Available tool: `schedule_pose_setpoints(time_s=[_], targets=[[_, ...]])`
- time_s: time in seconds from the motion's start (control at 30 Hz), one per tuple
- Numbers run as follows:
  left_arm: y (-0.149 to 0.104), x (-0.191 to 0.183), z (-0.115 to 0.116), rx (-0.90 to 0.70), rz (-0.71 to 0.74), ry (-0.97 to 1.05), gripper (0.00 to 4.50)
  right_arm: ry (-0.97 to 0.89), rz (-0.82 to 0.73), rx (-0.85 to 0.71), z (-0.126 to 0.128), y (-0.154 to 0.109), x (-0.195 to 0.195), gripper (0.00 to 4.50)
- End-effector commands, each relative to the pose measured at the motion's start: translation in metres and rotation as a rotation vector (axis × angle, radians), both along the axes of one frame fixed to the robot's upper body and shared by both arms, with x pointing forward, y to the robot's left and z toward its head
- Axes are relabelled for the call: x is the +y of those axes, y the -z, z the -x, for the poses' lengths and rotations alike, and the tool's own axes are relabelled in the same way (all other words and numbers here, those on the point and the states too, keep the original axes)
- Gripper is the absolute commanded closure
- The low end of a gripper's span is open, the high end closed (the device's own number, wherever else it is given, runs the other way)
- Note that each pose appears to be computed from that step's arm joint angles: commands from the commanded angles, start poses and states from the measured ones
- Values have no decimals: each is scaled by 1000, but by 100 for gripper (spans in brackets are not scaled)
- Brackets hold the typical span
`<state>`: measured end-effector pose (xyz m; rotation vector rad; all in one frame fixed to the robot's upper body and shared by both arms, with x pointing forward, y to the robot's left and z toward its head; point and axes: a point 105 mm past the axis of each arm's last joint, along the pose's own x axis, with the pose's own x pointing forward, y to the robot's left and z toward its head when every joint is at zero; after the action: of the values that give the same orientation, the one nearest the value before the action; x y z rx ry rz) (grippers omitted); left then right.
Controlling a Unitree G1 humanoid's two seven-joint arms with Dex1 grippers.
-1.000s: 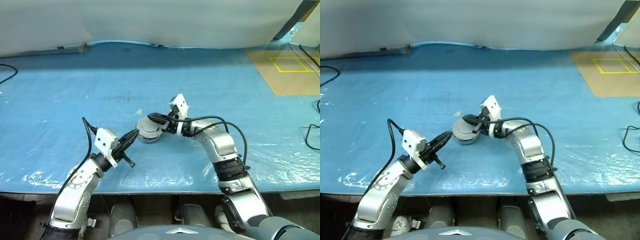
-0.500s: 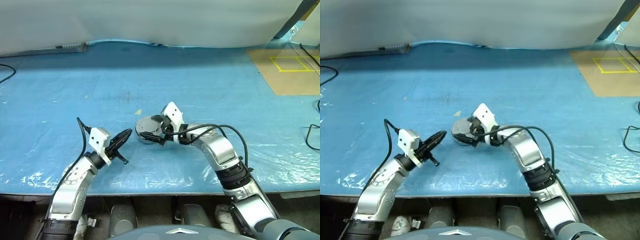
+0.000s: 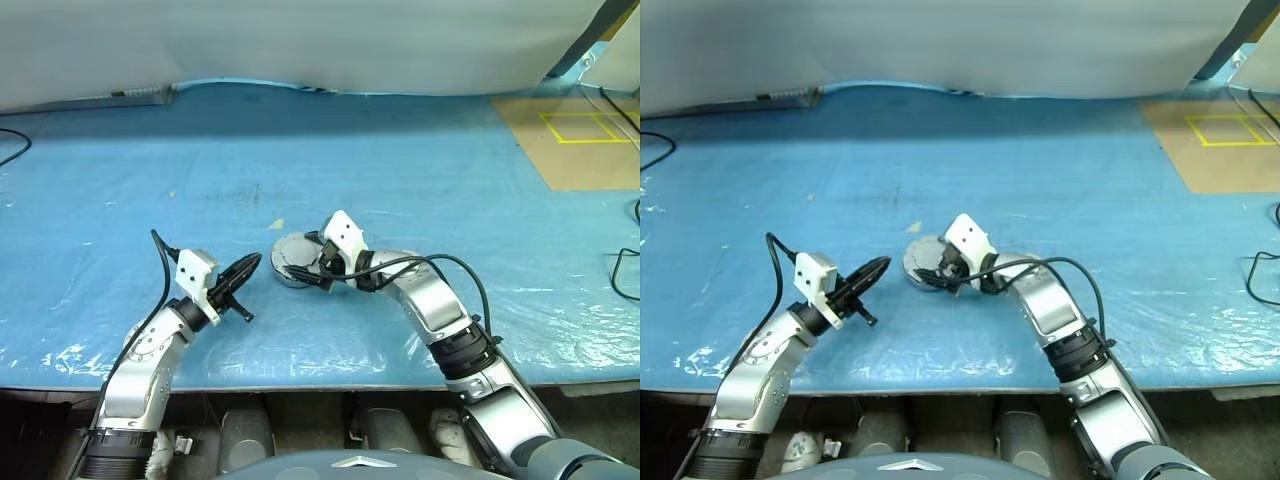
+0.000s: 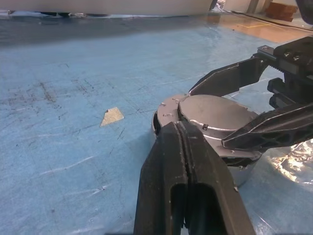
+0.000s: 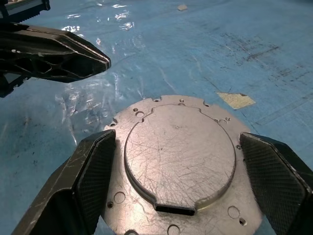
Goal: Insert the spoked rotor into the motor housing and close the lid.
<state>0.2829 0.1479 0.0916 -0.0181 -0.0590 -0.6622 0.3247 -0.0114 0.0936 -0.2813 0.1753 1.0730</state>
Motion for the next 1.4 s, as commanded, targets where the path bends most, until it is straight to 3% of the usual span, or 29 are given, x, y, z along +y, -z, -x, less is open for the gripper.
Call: schedule_pose_setpoints(time_s=[0.03,0.1,0.13,1.07,1.2,1.4], targets=[[-10,6,-2,-43,1,-7,450,-20,3,-47,4,-2,6,79],[-10,7,-3,-43,-1,-8,450,-19,-7,-47,4,-3,8,148],[-10,7,-3,-43,-1,-9,450,-18,-13,-46,4,-4,8,156],[-9,7,-6,-38,-8,-3,450,75,115,-56,-4,14,5,156],[-9,7,-6,-35,-8,-2,450,90,43,34,-1,14,7,156],[-8,7,-8,18,8,-13,450,127,103,17,-7,21,0,156]])
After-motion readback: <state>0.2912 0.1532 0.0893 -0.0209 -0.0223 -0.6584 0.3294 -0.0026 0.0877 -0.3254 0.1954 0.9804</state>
